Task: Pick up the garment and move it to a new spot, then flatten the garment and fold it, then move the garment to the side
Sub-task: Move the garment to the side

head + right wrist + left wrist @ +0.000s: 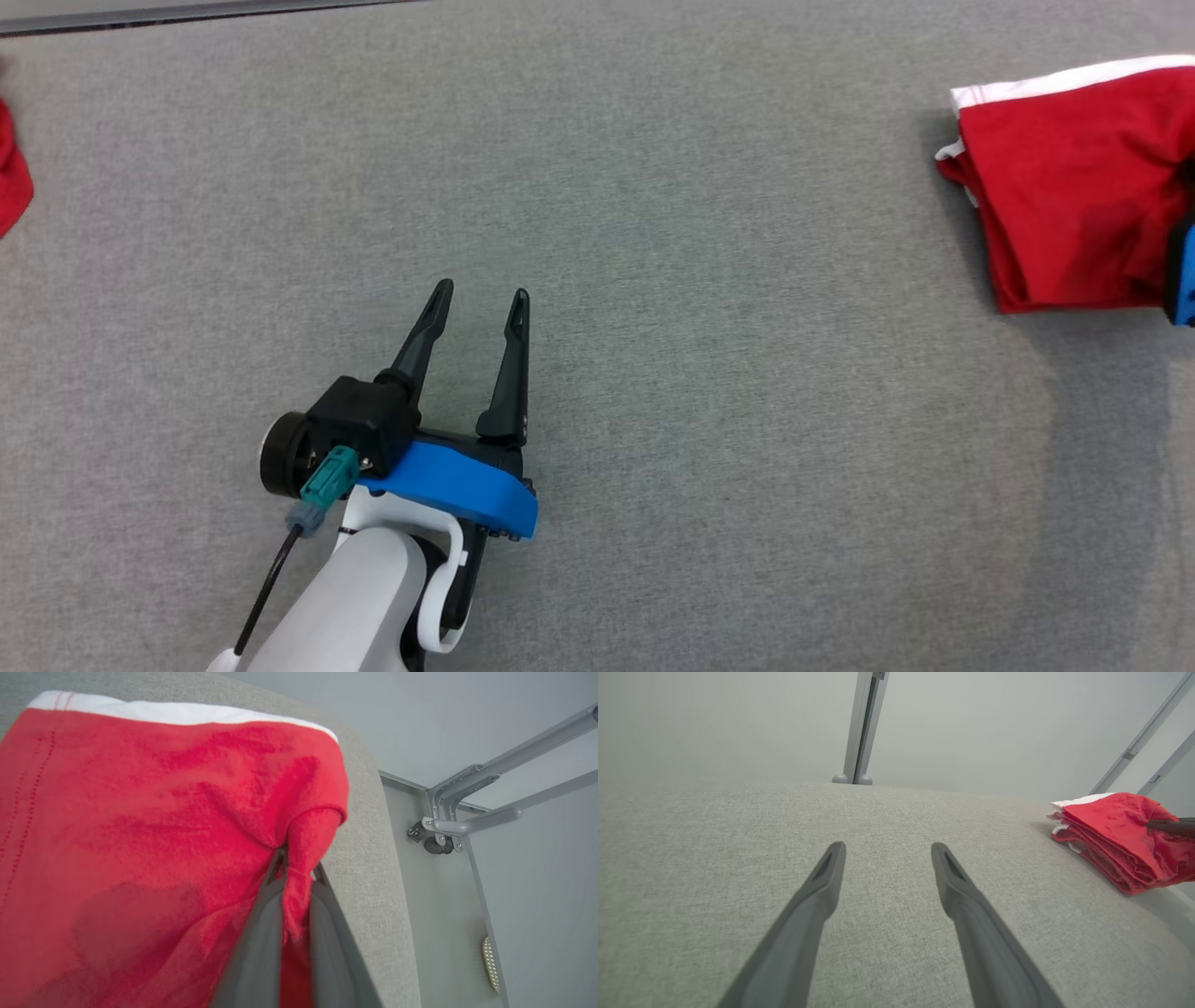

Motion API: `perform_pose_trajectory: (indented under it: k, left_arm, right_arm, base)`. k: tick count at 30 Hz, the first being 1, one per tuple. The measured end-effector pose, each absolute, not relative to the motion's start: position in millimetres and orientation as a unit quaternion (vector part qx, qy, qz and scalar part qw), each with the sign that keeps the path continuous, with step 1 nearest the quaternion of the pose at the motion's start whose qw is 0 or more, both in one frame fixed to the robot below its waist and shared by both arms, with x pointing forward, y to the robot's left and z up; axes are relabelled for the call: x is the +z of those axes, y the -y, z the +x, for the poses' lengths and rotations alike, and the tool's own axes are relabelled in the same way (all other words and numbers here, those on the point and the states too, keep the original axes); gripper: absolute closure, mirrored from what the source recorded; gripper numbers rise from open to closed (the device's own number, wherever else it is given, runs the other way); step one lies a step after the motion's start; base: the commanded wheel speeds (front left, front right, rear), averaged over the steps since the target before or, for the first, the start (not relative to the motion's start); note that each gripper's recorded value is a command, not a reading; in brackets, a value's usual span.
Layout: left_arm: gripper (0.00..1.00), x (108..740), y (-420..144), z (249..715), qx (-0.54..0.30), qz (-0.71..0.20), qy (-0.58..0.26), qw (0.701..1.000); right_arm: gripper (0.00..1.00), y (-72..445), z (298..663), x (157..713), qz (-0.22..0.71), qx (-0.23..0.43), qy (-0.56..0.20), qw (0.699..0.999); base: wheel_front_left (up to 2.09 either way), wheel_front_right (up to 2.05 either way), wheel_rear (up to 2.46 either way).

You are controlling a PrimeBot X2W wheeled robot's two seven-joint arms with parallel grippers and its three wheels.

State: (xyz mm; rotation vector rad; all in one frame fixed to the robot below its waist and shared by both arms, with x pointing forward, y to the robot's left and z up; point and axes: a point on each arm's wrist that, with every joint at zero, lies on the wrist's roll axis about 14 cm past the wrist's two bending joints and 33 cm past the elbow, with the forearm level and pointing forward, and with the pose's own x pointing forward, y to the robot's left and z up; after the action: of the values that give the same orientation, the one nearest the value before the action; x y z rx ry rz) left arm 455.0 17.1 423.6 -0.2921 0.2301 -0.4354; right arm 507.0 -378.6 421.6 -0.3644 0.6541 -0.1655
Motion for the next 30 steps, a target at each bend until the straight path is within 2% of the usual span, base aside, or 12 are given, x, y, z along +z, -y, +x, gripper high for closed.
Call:
perform_pose_trajectory:
  k: [5,6,7,8,16,22,30]
  left_arm:
    - [0.0,413,-34,456,-0.191,-0.14,-0.124,0.964]
    - [0.0,411,-36,457,-0.188,-0.139,-0.126,0.964]
    - [0.0,409,-38,457,-0.185,-0.139,-0.127,0.964]
    - [0.0,409,-38,457,-0.185,-0.139,-0.127,0.964]
    - [0.0,411,-41,459,-0.181,-0.137,-0.121,0.966]
    - [0.0,424,-39,460,-0.185,-0.135,-0.108,0.967]
    - [0.0,453,-52,462,-0.172,-0.132,-0.075,0.973]
  right_arm:
    - [1.0,382,520,411,-0.195,-0.081,-0.338,0.917]
    - [0.86,383,522,410,-0.195,-0.082,-0.34,0.916]
    - [0.58,386,523,408,-0.193,-0.086,-0.342,0.916]
    - [0.0,386,523,408,-0.193,-0.086,-0.342,0.916]
    - [0.0,392,525,417,-0.197,-0.099,-0.322,0.921]
    - [0.0,383,531,441,-0.184,-0.101,-0.281,0.937]
    - [0.0,336,542,496,-0.156,-0.066,-0.165,0.972]
  base:
    - [0.0,0.0,0.0]
    - [0.0,0.0,0.0]
    - [0.0,0.0,0.0]
    - [0.0,0.0,0.0]
    - [0.0,0.0,0.0]
    - [0.0,0.0,0.0]
    - [0.0,0.0,0.0]
